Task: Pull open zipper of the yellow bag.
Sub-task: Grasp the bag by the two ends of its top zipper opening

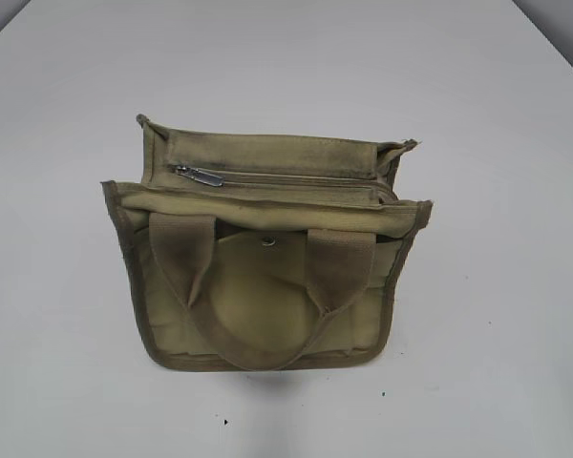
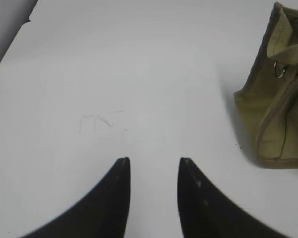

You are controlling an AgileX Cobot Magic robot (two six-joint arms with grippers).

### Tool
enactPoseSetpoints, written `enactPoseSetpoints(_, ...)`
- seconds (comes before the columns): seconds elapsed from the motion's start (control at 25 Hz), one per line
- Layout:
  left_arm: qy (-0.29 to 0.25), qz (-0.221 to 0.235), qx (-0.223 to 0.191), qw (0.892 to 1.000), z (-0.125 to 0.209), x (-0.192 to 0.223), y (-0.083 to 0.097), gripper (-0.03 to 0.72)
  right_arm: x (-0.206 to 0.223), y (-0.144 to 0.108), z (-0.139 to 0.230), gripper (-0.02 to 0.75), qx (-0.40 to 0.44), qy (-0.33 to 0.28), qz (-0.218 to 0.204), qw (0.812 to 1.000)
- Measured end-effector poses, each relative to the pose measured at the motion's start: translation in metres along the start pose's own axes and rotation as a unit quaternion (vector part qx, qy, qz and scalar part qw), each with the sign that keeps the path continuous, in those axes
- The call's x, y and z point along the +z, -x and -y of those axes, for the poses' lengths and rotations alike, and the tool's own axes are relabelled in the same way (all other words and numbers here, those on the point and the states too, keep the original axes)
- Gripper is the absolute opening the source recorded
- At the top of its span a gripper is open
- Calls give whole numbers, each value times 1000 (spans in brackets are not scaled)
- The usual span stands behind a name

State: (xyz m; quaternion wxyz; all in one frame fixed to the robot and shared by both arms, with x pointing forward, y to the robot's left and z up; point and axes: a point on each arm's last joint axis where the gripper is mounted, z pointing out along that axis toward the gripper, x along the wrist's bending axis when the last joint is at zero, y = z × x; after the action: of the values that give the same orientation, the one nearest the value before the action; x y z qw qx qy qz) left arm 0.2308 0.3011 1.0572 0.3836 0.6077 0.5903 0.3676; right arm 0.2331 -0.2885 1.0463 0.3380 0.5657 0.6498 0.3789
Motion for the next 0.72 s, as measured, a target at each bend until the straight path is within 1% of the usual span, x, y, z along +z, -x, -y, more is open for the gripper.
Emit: enactPoseSetpoints(0.72,0,0,0,1000,0,0,0,256,0,0,0,540,0,0,0,1000)
